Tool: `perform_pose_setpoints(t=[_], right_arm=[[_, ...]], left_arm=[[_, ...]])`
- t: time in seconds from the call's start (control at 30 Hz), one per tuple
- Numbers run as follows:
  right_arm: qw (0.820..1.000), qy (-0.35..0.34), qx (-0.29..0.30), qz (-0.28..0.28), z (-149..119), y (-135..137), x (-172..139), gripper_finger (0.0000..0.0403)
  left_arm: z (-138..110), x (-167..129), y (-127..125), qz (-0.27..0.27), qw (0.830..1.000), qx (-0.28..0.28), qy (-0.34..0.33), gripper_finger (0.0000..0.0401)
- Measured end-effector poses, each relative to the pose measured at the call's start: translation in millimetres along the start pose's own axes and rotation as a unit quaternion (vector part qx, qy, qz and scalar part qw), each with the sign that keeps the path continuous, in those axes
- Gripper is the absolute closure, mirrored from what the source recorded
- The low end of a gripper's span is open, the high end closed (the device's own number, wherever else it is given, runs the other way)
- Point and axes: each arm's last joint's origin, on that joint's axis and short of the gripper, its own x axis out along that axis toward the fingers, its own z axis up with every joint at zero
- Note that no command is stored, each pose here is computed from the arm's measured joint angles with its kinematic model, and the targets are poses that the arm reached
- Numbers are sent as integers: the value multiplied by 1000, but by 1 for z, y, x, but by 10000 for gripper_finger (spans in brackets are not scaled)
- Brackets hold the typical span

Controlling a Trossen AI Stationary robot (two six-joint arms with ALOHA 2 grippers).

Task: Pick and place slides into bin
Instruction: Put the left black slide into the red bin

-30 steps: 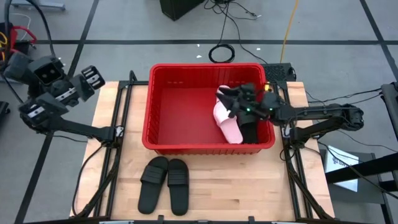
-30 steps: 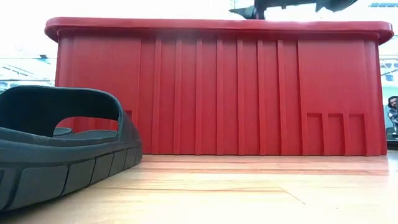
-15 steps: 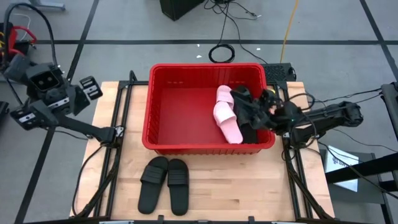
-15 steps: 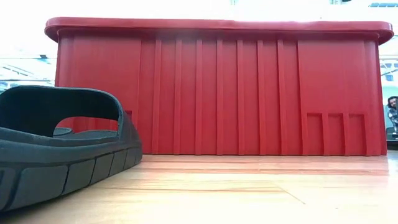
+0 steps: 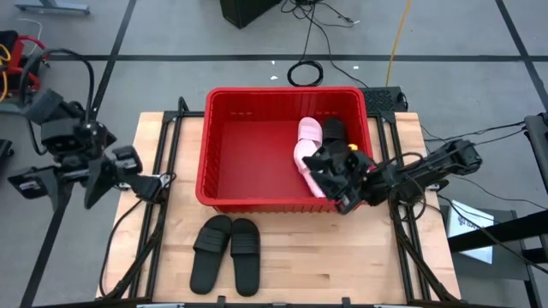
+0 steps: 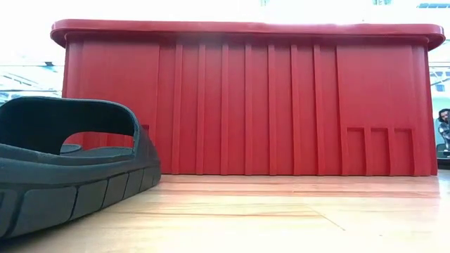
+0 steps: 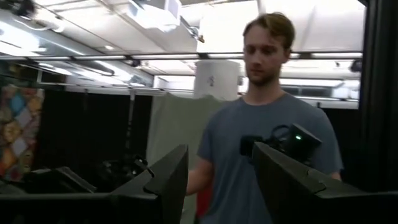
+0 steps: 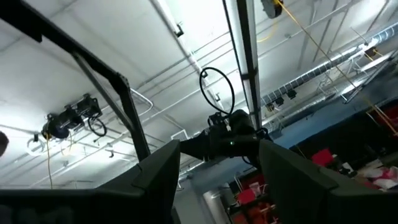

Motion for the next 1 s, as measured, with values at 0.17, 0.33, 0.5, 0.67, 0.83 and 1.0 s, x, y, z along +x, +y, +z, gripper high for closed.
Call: perform_pose_setpoints(t=[0.17,0.33,0.5,0.67,0.83,1.0], right_arm=[[999,0,-34,12,-18,12,23,193],[999,6,-39,16,-32,18,33,193],[999,13,-35,16,-40,21,33,194],[999,12,-35,16,-40,20,33,195],[999,8,-38,14,-37,18,34,195],[999,8,-43,10,-37,15,35,196]], left_arm=[[-7,9,-2,-29,999,-19,16,215],[-25,14,-1,-15,996,-59,72,215],[-49,19,-4,29,984,-98,147,215],[-75,33,-4,88,966,-119,214,215],[-104,54,1,150,942,-125,272,215],[-139,72,10,214,904,-125,349,215]])
